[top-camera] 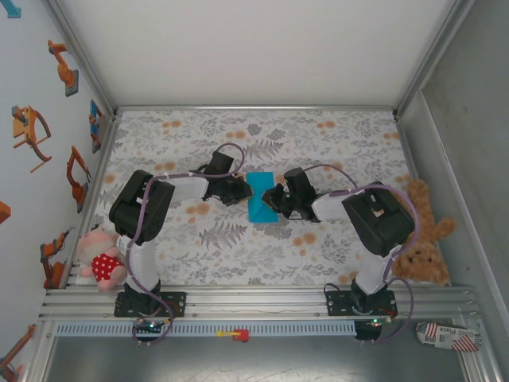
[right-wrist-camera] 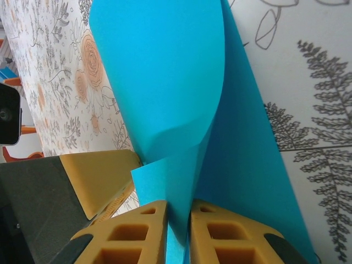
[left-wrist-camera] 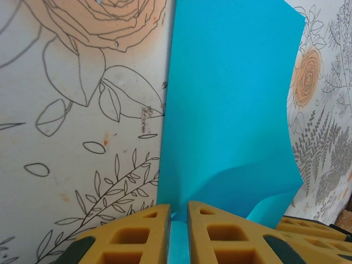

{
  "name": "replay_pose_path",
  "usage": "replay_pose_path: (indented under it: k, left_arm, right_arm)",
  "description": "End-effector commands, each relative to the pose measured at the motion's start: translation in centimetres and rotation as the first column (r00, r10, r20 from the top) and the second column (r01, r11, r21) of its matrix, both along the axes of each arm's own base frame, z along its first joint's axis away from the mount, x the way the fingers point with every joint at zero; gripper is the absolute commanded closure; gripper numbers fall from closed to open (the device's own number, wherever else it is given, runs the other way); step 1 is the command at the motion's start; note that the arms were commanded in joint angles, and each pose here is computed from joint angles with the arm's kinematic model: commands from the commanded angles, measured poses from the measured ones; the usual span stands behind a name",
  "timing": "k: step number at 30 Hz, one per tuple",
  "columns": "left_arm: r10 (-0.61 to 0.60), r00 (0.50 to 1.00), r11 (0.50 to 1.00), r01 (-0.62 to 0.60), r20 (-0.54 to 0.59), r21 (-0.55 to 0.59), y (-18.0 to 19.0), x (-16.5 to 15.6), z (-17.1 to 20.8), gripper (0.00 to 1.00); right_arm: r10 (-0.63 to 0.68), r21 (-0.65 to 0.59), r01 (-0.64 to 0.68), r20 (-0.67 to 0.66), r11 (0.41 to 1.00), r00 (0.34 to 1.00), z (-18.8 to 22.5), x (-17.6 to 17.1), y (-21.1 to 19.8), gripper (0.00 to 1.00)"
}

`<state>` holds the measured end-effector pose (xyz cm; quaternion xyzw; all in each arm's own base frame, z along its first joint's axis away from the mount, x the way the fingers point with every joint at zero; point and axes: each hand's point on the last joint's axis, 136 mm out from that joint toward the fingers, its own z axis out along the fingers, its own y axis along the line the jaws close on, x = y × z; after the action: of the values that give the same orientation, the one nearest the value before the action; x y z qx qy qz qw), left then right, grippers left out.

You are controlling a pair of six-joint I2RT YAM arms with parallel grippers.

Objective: Fold a paper plane with a square sheet of paper (pick it up from the middle)

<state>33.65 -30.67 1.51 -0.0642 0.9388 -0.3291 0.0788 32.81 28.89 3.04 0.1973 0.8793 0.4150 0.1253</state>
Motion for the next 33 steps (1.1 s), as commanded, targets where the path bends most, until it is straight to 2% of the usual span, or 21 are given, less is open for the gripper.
replay_pose_path:
  k: [1, 7, 12, 18, 21, 27, 31, 33]
  left_arm:
    - [0.031, 0.996, 0.996, -0.024, -0.083, 0.083, 2.0, -1.7, -2.4, 0.82]
    - [0.041, 0.998, 0.998, -0.039, -0.049, 0.058, 2.0, -1.1, -0.4, 0.81]
    - [0.099, 0.995, 0.995, -0.099, 0.019, 0.013, 2.8, 0.5, 3.4, 0.75]
    - [0.19, 0.975, 0.981, -0.183, 0.117, -0.071, 4.8, 1.3, 7.7, 0.64]
    - [0.193, 0.964, 0.975, -0.167, 0.182, -0.148, 5.7, 1.1, 9.7, 0.61]
    - [0.236, 0.924, 0.917, -0.109, 0.301, -0.384, 6.6, 0.8, 15.4, 0.36]
    - [0.243, 0.9, 0.868, -0.034, 0.363, -0.496, 6.1, -0.2, 19.3, 0.17]
    - [0.25, 0.893, 0.841, -0.008, 0.374, -0.541, 5.9, -0.6, 20.6, 0.12]
  right_arm:
    - [-0.001, 0.005, 0.001, 0.004, 1.0, 1.0, -0.6, -0.2, 0.2, 0.85]
    - [-0.011, -0.005, 0.011, 0.036, 1.0, 0.999, 0.0, 0.0, -0.2, 0.91]
    - [0.001, -0.007, 0.0, 0.104, 1.0, 0.995, 1.6, 0.4, -0.2, 1.0]
    - [0.038, 0.034, -0.049, 0.269, 0.998, 0.962, 6.9, 1.4, 0.6, 1.0]
    - [0.074, 0.064, -0.106, 0.372, 0.992, 0.925, 10.8, 1.8, 1.3, 1.0]
    - [0.101, 0.147, -0.198, 0.497, 0.969, 0.862, 16.8, 2.3, 2.1, 1.0]
    - [0.1, 0.206, -0.249, 0.546, 0.946, 0.832, 20.1, 2.4, 2.7, 1.0]
    - [0.096, 0.239, -0.271, 0.561, 0.932, 0.823, 21.4, 2.3, 3.0, 1.0]
